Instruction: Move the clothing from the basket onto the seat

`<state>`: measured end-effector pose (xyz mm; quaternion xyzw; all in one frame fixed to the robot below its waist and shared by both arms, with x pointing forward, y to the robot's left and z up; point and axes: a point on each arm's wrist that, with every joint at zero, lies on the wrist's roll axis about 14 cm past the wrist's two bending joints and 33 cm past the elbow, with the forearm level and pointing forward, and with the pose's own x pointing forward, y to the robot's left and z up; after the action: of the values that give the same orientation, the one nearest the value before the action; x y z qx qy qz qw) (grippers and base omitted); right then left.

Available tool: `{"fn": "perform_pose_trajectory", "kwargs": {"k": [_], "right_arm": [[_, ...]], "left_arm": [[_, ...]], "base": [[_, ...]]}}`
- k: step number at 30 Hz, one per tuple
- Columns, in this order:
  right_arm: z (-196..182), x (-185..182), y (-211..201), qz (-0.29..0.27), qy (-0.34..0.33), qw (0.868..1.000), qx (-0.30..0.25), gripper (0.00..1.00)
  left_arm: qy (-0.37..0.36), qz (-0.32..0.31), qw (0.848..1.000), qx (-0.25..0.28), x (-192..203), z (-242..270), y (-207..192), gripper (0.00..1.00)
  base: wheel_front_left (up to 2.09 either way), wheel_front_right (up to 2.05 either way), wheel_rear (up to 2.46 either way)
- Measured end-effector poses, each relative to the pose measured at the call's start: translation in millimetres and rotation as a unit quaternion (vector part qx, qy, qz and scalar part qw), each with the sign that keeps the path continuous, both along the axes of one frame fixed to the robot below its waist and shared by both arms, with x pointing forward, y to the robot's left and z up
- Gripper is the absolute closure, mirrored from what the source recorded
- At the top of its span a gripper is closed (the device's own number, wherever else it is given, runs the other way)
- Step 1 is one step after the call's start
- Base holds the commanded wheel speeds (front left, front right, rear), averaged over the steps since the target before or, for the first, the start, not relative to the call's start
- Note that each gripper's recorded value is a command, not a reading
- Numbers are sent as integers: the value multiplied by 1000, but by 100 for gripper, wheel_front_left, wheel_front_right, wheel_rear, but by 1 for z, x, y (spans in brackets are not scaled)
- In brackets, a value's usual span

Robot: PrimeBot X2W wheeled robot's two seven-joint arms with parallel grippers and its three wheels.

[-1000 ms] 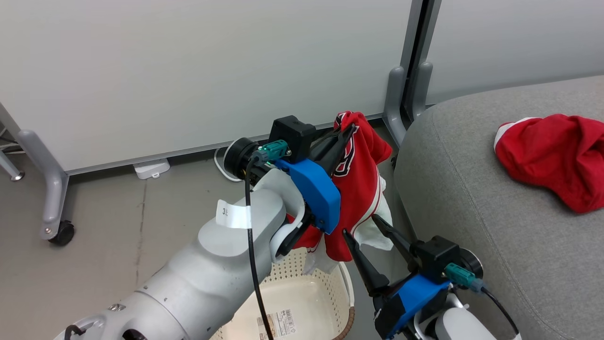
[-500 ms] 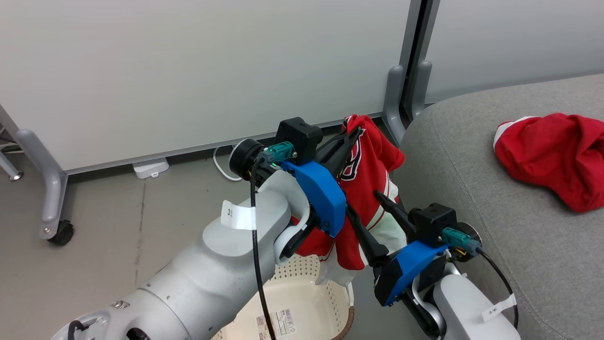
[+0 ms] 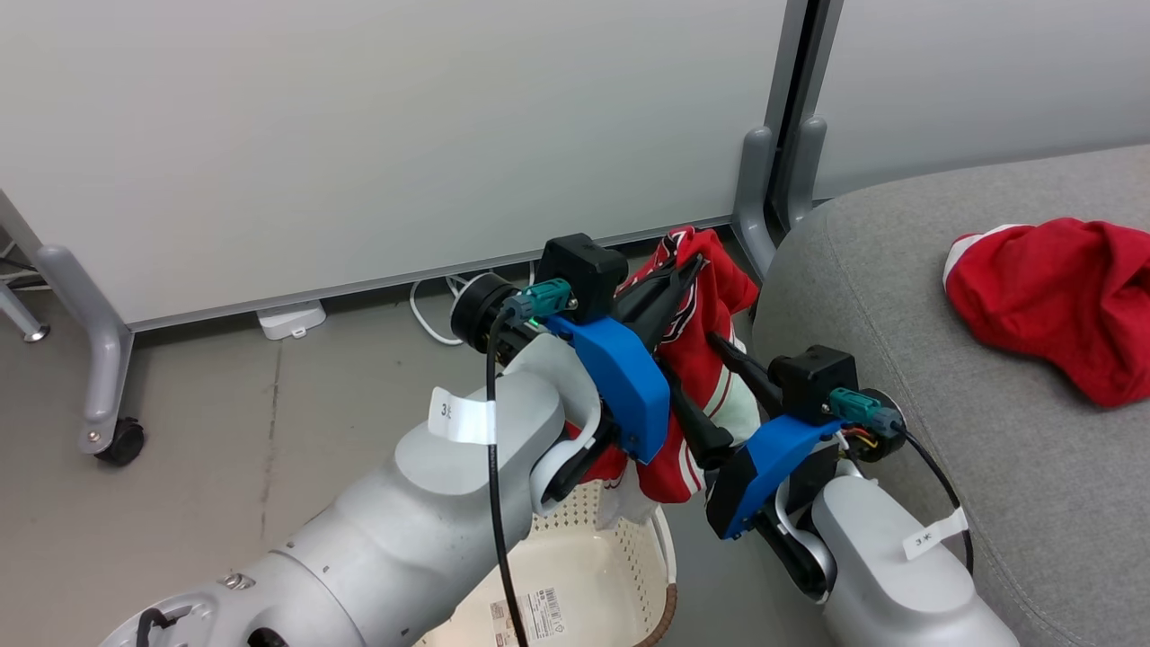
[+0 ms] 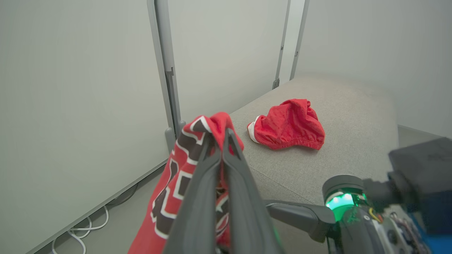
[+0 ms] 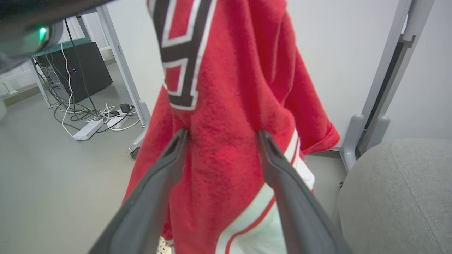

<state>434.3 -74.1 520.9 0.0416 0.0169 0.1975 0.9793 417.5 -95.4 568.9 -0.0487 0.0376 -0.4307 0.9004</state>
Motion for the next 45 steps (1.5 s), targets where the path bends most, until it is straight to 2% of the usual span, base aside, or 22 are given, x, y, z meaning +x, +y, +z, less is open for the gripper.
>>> {"fn": "perform_pose_trajectory", "kwargs": {"k": [20, 21, 23, 24, 44, 45], "right_arm": [[-12, 15, 9, 14, 33, 999, -4, 0], [-13, 15, 9, 14, 35, 999, -4, 33], [-11, 17, 8, 13, 34, 999, 0, 82], [-10, 18, 8, 12, 33, 999, 1, 100], [-10, 18, 6, 9, 38, 999, 6, 100], [-10, 18, 6, 9, 37, 999, 6, 100]], "left_arm": [[14, -7, 1000, 2, -4, -7, 0, 100], [15, -8, 1000, 2, -4, -7, -1, 100], [15, -9, 1000, 2, -5, -7, -1, 100], [15, -9, 1000, 2, -5, -7, -2, 100], [13, -5, 1000, 7, -2, -9, 0, 100], [13, -5, 1000, 7, -2, -9, 0, 95]], "base": [[0, 0, 0], [0, 0, 0], [0, 0, 0], [0, 0, 0], [0, 0, 0], [0, 0, 0]]}}
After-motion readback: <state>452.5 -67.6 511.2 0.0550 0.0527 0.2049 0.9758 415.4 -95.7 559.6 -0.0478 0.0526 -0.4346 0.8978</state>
